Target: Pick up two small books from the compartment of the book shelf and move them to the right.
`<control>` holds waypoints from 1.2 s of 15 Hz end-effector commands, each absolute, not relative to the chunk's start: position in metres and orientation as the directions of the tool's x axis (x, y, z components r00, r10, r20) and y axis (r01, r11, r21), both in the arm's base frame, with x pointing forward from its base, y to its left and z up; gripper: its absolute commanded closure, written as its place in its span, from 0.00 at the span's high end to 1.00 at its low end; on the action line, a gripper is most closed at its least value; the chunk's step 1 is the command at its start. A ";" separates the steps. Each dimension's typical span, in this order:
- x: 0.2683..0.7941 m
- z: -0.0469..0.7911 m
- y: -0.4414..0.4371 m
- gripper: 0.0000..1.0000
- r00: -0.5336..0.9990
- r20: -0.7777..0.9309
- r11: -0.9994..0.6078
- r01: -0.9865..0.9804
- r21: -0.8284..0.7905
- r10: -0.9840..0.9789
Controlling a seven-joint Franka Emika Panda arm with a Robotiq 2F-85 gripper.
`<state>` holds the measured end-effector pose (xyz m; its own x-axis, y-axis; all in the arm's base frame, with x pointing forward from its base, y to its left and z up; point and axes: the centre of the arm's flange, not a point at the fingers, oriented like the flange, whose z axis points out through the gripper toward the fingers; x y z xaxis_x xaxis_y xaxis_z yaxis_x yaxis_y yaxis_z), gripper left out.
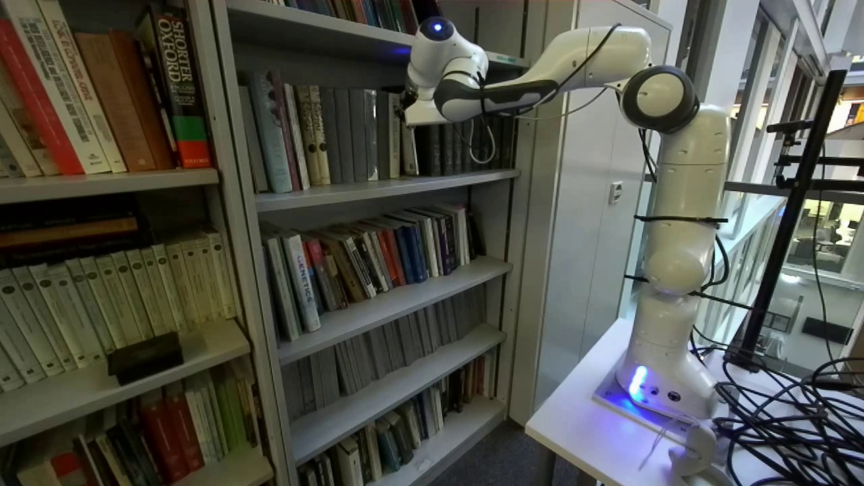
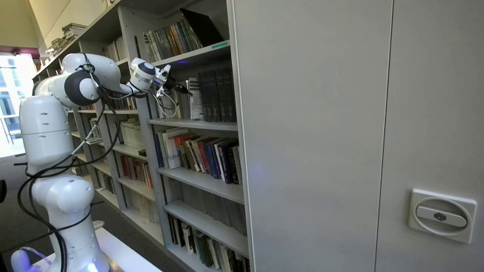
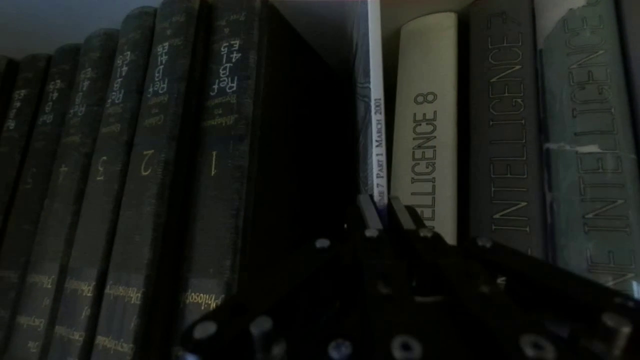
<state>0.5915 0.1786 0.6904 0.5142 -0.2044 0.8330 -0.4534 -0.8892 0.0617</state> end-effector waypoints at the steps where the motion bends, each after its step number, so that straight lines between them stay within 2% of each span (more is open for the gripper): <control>1: 0.607 0.701 0.179 0.02 0.519 0.827 -0.900 -0.435 0.036 -0.218; 4: 0.615 0.700 0.183 0.02 0.496 0.832 -0.918 -0.393 -0.040 -0.249; 8: 0.621 0.699 0.180 0.02 0.471 0.853 -0.929 -0.367 -0.043 -0.226; 18: 0.626 0.691 0.163 0.02 0.400 0.915 -0.907 -0.405 0.117 -0.060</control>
<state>0.6202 0.1670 0.6855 0.4461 -0.1008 0.8893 -0.4109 -0.9058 0.1034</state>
